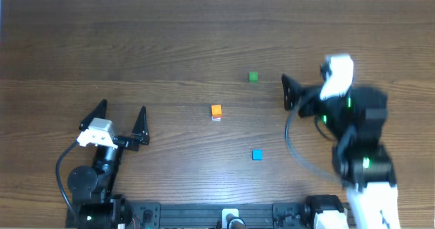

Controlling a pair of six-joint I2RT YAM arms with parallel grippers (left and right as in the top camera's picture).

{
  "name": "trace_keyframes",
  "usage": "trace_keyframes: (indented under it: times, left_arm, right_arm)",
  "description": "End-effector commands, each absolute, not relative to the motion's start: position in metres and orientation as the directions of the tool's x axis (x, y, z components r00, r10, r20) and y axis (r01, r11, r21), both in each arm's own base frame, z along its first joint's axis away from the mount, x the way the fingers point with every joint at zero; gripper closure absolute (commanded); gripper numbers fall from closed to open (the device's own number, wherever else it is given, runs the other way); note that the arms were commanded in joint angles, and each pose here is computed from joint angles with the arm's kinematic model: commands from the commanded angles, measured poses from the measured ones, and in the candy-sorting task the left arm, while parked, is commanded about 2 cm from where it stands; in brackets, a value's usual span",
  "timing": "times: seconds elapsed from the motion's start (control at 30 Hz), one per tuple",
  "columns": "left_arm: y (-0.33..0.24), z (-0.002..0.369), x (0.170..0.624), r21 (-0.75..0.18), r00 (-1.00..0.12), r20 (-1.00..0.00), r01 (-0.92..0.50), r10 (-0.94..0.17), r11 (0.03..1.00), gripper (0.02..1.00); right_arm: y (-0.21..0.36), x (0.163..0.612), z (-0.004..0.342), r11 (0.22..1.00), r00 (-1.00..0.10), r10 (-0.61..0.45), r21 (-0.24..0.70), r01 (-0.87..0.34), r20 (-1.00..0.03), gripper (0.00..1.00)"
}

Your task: Stack Cubes

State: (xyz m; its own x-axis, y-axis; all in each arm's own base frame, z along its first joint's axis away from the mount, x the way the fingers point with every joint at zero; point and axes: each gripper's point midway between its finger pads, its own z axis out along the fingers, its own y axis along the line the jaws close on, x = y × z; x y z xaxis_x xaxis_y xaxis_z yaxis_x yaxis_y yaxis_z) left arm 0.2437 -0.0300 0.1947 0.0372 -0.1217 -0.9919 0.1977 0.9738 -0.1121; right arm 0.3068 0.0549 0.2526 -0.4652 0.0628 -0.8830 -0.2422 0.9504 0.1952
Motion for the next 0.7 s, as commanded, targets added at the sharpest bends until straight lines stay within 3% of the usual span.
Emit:
trace_keyframes:
  times: [0.03,0.2,0.43,0.7]
  left_arm:
    - [-0.030,0.194,0.244,-0.095,0.046,-0.993,0.198,-0.106,0.976,0.020]
    - [-0.030,0.194,0.244,-0.095,0.046,-0.993,0.198,-0.106,0.976,0.020]
    - [-0.030,0.194,0.244,-0.095,0.046,-0.993,0.198,-0.106,0.976,0.020]
    - [-0.030,0.194,0.244,-0.095,0.046,-0.993,0.198,-0.106,0.976,0.020]
  right_arm:
    - [0.081,0.336,0.243,0.921,-0.624,0.030,0.264,-0.286,-0.781,0.007]
    - [0.117,0.363,0.204,0.925,-0.774,-0.014,0.286,-0.250,-0.633,0.007]
    - [0.153,0.390,0.142,0.954,-0.884,-0.066,0.230,-0.191,-0.462,0.009]
    - [0.141,0.397,0.070,0.992,-0.951,-0.039,0.105,-0.075,-0.307,0.007]
